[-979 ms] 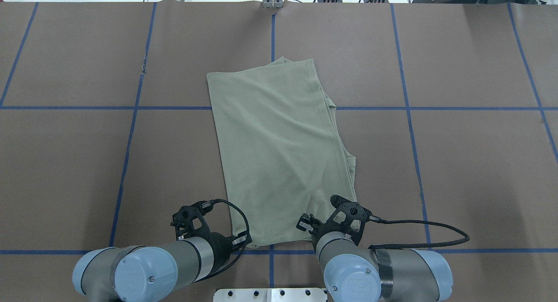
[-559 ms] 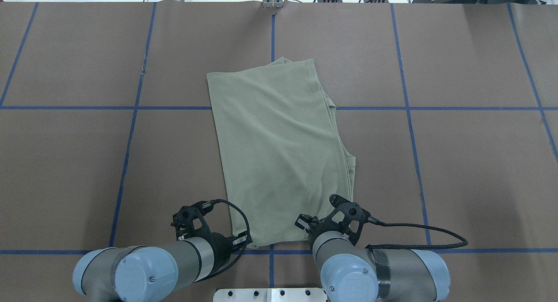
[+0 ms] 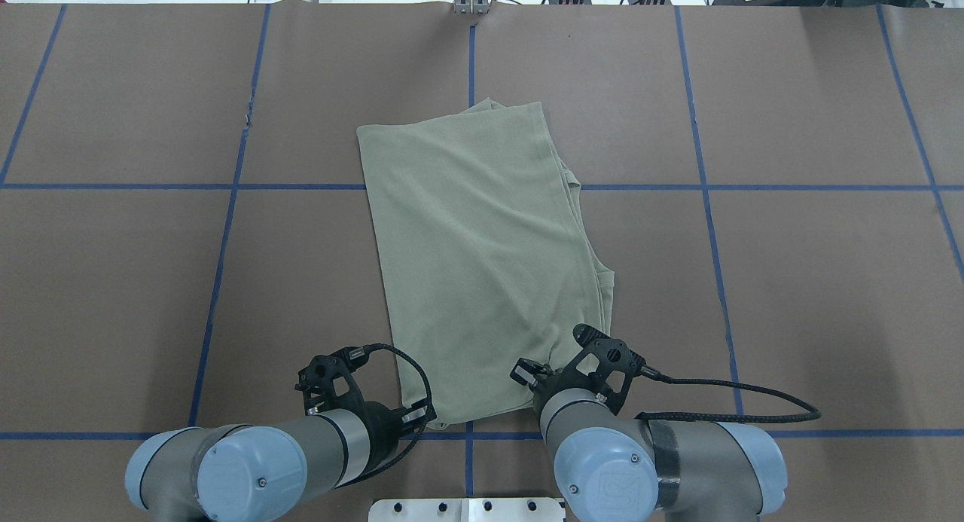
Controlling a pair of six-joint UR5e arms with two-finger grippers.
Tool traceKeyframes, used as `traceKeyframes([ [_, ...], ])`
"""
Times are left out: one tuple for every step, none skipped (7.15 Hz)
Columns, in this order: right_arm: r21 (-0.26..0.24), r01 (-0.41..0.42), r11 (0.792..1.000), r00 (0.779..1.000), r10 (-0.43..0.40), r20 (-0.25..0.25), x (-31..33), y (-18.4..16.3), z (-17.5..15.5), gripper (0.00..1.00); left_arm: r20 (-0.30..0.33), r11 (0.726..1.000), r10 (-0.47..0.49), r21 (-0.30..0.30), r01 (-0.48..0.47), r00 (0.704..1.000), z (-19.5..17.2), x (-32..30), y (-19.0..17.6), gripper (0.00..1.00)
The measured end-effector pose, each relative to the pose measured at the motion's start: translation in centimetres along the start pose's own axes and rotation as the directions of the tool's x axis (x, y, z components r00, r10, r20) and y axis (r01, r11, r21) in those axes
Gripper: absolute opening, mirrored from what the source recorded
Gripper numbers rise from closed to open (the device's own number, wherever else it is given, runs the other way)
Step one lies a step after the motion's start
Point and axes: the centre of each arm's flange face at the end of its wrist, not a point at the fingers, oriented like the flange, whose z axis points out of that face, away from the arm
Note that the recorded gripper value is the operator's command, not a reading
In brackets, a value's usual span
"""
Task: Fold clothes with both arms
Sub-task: 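Grasp the near edge with both grippers and fold it away from the robot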
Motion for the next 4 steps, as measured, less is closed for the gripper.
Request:
traceKeyframes([
  [0.003, -0.001, 1.000, 1.000, 0.001, -0.002, -0.4, -0.5, -1.3, 0.00, -0.025, 0.999, 0.031, -0.007, -0.031, 0.999, -1.5, 1.1, -0.6, 0.00],
  [0.004, -0.007, 1.000, 1.000, 0.007, 0.003, -1.0, -1.0, -2.3, 0.00, -0.049, 0.996, 0.088, -0.013, -0.089, 0.995, -3.9, 2.6, -2.2, 0.00],
  [0.004, -0.014, 1.000, 1.000, 0.014, 0.011, -2.1, -1.5, -4.1, 0.00, -0.045, 0.991, 0.133, -0.026, -0.134, 0.990, -6.8, 4.1, -4.9, 0.00],
  [-0.005, -0.019, 1.000, 1.000, 0.019, 0.013, -3.2, -2.1, -6.9, 0.00, -0.037, 0.986, 0.159, -0.052, -0.161, 0.987, -10.5, 5.4, -7.1, 0.00],
])
